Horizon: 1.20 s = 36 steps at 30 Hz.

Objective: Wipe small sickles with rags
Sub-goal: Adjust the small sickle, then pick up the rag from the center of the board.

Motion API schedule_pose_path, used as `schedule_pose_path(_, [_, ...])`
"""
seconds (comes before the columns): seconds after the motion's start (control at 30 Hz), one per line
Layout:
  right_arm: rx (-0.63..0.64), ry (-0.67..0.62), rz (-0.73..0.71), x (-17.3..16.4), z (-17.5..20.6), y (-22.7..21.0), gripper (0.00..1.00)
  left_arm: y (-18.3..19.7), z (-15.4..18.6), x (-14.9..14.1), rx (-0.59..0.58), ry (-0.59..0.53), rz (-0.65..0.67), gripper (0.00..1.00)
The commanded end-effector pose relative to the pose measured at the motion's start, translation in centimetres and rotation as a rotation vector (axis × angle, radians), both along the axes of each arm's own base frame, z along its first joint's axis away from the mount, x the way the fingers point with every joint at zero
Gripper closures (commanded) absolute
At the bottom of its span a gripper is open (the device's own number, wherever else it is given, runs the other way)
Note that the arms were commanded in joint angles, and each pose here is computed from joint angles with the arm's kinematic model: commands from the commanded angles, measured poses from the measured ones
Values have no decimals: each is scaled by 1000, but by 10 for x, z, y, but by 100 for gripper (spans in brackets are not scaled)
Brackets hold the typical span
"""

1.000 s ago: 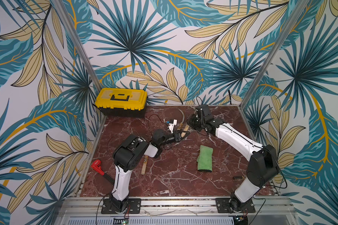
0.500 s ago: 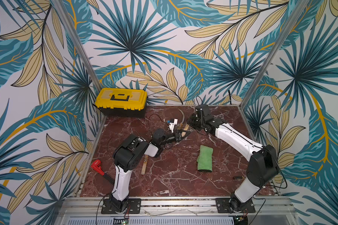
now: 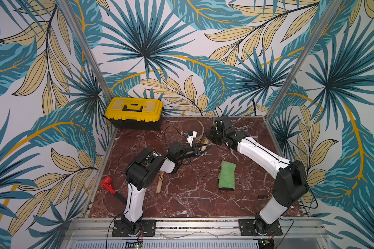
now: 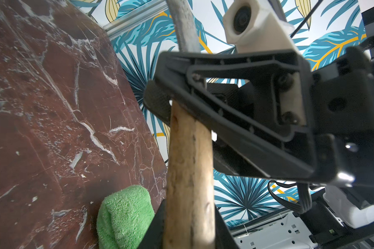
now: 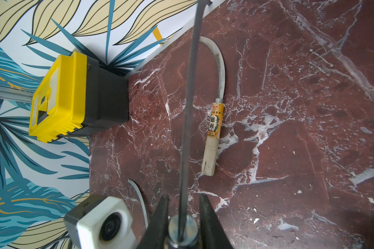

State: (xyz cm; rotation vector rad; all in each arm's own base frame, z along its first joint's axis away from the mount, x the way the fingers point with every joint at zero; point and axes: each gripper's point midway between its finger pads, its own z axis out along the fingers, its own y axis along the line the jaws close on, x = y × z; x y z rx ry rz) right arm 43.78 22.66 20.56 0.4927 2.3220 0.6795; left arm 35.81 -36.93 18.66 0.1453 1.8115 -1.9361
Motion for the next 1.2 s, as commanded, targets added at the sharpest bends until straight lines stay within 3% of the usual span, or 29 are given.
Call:
schedule_pose_path(0.0, [4,35,42,-17,-8,11,88,-4,3,6,-13,-20,7,71])
schedule_pose_path(0.1, [10,38,39,-18,-9,11,88,-4,3,6,-13,-19,5,76])
schedule_pose_path(0.23, [11,37,43,-19,-10,14,88,-4,2,6,-12,-14,8,98])
schedule_pose_path(0.27, [12,36,42,-19,-9,14,87,-4,2,7,-12,-13,8,100])
schedule_pose_path(0.4, [6,28,41,-22,-7,11,81,-1,1,8,-9,-21,22,100])
schedule_pose_path(0.57, [-78,-1,58,-32,12,-6,51,7,5,8,-5,-36,47,100])
schedule_pose_path(0.67, [-139,0,96,-45,33,-19,40,13,3,7,1,-30,56,100])
schedule_pose_path(0.87, [-307,93,190,-89,44,-50,30,20,-3,2,14,-14,68,100])
schedule_pose_path(1.03, [-463,248,172,-128,6,-91,27,26,3,-4,7,-15,77,100])
schedule_pose_path(1.17, [-470,341,137,-148,-34,-105,27,29,5,-6,5,-11,93,100])
